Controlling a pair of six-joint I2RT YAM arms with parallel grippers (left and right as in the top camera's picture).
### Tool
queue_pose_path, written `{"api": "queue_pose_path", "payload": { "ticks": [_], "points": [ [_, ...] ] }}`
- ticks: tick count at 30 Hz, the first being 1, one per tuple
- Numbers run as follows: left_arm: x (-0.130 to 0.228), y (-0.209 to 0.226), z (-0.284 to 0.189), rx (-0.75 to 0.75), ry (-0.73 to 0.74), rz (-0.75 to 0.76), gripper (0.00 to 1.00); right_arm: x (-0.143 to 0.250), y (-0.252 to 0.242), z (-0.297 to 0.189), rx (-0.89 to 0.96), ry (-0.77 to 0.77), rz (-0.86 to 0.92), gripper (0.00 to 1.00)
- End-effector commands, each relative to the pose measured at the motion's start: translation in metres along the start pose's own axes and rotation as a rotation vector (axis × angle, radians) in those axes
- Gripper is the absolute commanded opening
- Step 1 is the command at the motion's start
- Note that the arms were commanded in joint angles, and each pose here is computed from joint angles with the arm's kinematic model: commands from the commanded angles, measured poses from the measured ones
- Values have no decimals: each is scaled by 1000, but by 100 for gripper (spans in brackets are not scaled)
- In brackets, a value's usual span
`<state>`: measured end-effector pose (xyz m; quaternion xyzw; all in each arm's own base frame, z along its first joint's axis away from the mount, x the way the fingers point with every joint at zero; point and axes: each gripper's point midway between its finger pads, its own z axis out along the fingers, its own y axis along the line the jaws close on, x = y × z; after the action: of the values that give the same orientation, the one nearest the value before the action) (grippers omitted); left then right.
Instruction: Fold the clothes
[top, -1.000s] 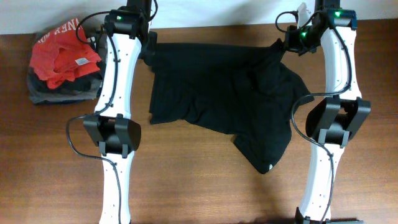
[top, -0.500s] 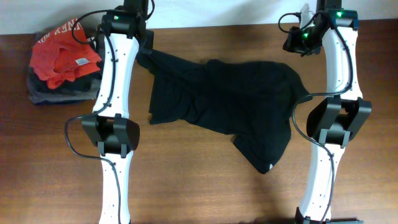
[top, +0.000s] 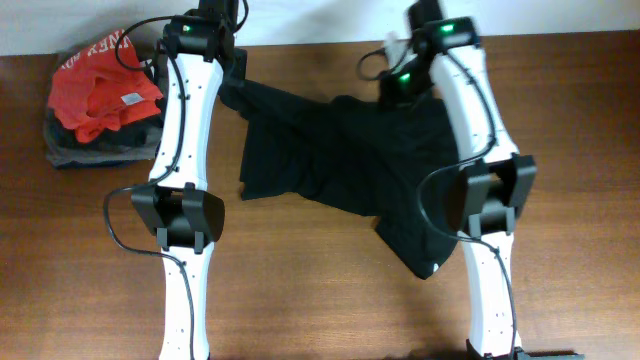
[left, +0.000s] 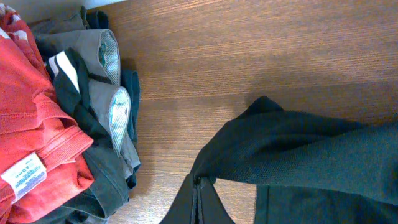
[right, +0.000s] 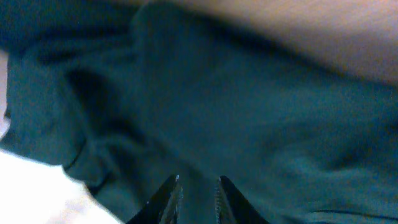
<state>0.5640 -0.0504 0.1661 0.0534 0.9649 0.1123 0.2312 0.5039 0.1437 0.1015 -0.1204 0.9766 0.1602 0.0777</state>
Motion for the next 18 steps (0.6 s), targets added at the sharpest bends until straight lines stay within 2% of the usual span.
{"api": "queue_pose_path", "payload": {
  "ticks": [1,4,8,18],
  "points": [
    [-1,12,-4,-20,-5,-26,1,13,11,9,5,57,-35,24],
    [1,12,-4,-19,1,-24,1,26,23,25,-4,114,-105,25],
    [1,10,-4,-6,3,-24,1,30,33,48,-1,130,-225,33],
    [1,9,-4,-2,3,-24,1,22,32,76,57,90,-304,46]
  ]
}}
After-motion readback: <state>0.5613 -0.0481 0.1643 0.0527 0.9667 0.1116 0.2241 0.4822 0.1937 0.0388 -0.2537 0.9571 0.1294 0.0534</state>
